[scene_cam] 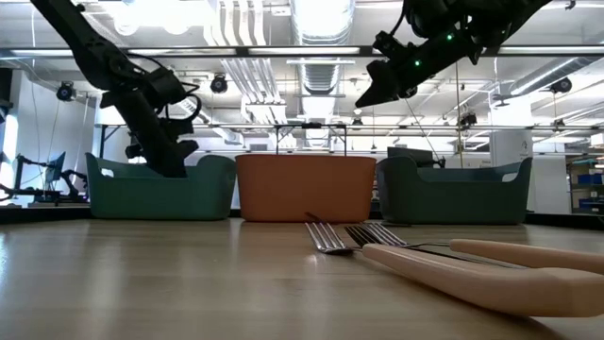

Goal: Sort silverware by color (type)
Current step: Put the black fork into the orange bin

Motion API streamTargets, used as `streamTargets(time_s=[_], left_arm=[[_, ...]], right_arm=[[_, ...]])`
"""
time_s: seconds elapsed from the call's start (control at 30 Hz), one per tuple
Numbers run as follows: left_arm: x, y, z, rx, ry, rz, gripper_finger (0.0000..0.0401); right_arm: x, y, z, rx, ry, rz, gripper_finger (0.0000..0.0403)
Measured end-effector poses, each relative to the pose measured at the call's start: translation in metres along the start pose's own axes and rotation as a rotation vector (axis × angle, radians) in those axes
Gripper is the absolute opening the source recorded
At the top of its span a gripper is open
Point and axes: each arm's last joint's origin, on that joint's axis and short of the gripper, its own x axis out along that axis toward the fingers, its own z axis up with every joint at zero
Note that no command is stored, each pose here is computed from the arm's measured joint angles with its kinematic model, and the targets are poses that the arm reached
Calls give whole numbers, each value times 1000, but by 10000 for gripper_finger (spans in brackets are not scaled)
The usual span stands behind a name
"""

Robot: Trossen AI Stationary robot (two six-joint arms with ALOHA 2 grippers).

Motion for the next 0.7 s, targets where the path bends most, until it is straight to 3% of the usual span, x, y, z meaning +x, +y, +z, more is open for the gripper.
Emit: streamTargets(time_s=[0.2, 0.5, 0.7], left_arm=[[-15, -11, -7, 26, -130, -39, 77], [-50, -41, -10, 131, -549, -434, 77], [-68, -67, -13, 176, -665, -589, 77]], right_arm=[[0, 0, 0, 92, -1, 0, 13], [-1, 4, 15, 238, -68, 66, 13], [1, 13, 32, 230, -82, 107, 13]])
